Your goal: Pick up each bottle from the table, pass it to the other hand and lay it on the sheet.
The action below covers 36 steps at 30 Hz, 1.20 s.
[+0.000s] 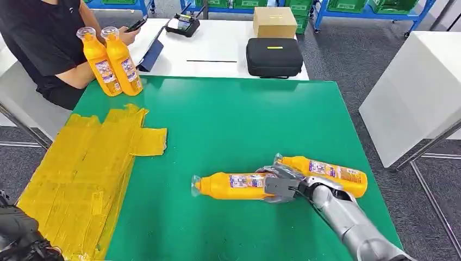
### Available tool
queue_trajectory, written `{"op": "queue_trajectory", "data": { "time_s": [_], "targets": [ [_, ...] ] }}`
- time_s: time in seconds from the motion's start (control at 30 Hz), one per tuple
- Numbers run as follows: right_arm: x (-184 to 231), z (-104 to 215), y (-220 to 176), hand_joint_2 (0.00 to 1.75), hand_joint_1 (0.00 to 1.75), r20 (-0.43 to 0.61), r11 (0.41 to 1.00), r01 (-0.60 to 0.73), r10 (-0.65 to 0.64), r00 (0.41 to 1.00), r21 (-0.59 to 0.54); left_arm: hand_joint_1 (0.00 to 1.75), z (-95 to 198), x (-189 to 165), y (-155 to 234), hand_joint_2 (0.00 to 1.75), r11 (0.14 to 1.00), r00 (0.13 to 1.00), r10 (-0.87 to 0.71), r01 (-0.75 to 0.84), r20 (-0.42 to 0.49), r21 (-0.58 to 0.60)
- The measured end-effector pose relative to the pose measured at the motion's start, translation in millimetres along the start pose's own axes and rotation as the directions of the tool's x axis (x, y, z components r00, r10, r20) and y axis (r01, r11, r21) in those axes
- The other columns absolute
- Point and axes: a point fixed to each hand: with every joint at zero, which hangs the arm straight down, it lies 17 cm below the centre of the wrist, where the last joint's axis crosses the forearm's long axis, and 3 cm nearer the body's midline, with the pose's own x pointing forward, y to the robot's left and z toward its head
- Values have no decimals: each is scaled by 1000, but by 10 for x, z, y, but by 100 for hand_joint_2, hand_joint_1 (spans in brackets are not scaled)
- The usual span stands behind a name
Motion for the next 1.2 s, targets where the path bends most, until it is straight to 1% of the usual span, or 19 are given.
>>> {"op": "queue_trajectory", "data": {
  "time_s": [0.1, 0.23, 0.27, 0.37, 0.43, 0.63, 0.8, 0.83, 0.93, 1.03, 1.13, 1.2],
  "targets": [
    [263, -57, 4, 175, 175, 114, 995, 98, -94, 989, -33, 0, 23, -4, 19, 0, 1000, 1000, -4, 4, -3, -3],
    [478, -85, 42, 175, 175, 205, 979, 197, -185, 961, -41, 0, 42, -9, 13, 0, 1000, 1000, -1, 0, -5, -7],
    [542, -79, 34, 175, 175, 234, 974, 221, -206, 950, -41, 0, 46, -7, 4, 0, 1000, 1000, 3, -3, -5, -11],
    [828, -6, -24, 175, 175, 361, 949, 314, -286, 888, -22, 0, 47, -1, -18, 0, 999, 1000, 25, -25, -6, -24],
    [954, 46, -58, 175, 175, 410, 941, 337, -300, 862, -19, 0, 40, 3, -1, 0, 999, 999, 33, -33, -6, -22],
    [1140, 122, 4, 175, 175, 468, 941, 337, -285, 836, -28, 0, 39, 8, 7, 0, 999, 999, 40, -41, -5, -31],
    [1470, 93, 74, 175, 175, 541, 932, 362, -288, 790, -32, 0, 86, 0, -94, 0, 995, 999, 53, -54, -12, -78],
    [1549, 79, 70, 175, 175, 555, 931, 364, -288, 780, -30, 0, 99, -6, -134, 175, 994, 998, 59, -61, -16, -90],
    [1715, 55, 63, 175, 175, 583, 931, 363, -281, 762, -26, 0, 132, -40, -225, 175, 990, 997, 76, -79, -34, -115],
    [1852, 16, 31, 175, 175, 606, 924, 380, -278, 745, -42, 0, 227, -118, -479, 175, 966, 980, 166, -184, -111, -183],
    [2036, -61, 31, 175, 175, 633, 912, 407, -287, 719, -49, 0, 407, -194, -875, 175, 898, 925, 303, -357, -229, -257],
    [2162, -119, 23, 175, 175, 651, 904, 424, -284, 704, -64, 0, 550, -201, -1152, 175, 826, 866, 395, -481, -307, -295]
  ]
}}
